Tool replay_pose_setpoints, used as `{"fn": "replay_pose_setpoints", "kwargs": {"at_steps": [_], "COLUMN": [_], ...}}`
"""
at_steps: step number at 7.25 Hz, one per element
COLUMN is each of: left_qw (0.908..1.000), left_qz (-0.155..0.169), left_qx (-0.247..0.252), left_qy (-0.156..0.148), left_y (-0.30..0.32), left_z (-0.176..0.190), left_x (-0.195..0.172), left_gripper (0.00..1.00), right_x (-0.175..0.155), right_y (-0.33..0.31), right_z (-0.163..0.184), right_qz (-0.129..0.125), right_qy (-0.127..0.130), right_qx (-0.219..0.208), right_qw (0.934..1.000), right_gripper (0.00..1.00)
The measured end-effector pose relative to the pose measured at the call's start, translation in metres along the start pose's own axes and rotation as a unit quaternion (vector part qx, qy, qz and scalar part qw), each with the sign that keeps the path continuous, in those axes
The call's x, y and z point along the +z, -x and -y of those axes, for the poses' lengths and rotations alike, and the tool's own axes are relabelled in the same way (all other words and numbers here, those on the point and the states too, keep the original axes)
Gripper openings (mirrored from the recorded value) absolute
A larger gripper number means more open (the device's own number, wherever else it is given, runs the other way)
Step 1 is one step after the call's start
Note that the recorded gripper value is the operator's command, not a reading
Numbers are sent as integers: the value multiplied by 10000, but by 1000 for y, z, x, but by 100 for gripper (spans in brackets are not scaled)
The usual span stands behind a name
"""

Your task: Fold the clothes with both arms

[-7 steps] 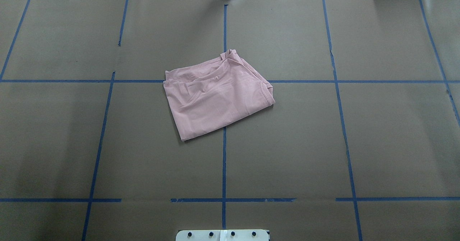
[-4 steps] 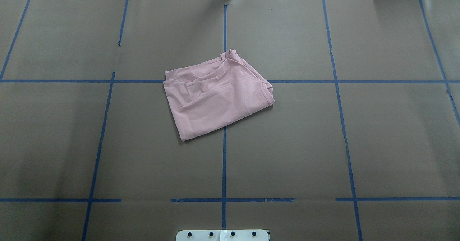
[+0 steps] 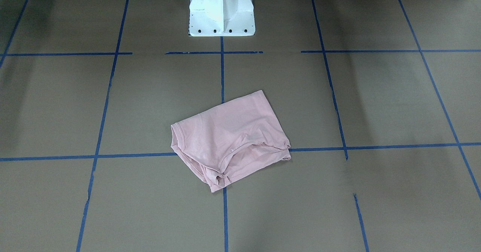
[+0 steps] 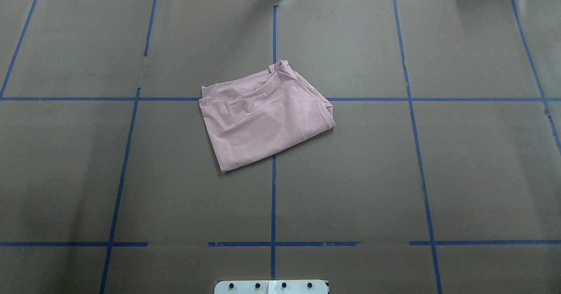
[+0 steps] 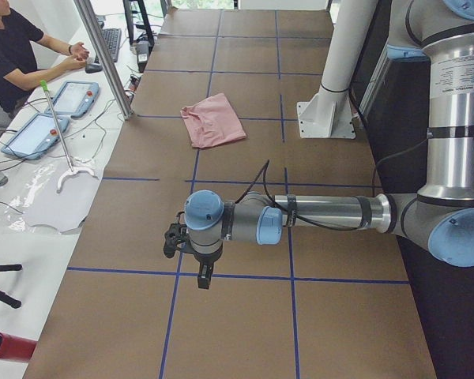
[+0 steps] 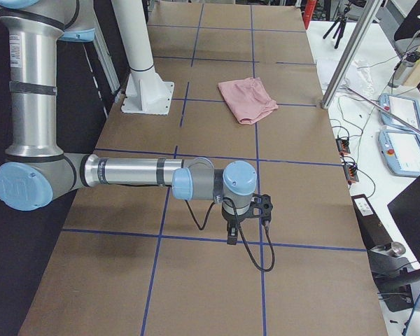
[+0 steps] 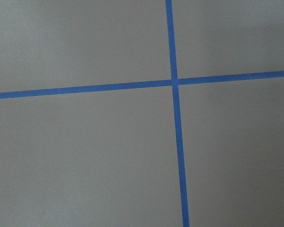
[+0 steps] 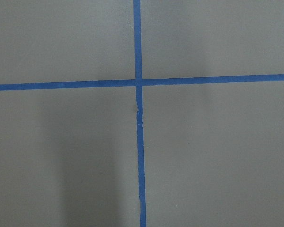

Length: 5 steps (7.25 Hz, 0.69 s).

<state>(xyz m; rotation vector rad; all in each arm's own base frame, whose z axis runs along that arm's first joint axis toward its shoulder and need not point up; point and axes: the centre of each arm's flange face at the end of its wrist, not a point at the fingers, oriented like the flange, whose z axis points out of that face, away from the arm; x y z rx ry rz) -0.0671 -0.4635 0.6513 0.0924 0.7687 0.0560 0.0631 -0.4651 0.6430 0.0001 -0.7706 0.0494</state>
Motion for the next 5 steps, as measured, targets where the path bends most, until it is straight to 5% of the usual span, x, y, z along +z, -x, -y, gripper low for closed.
{"fn": "replay_pose_setpoints", "kwargs": {"at_steps": [5], "left_qw": [10000], "left_qz": [-1], "left_qx": [-17], "left_qy": [26], "left_y": [3], "left_z": [-3], "left_x": [3], "left_gripper": [100], "right_x": [1], "right_y": [-1], "right_z": [-1], "right_qz": [11], "right_qy": [14], "right_qx": [-7], "right_qw": [10000], "right_gripper": [100]}}
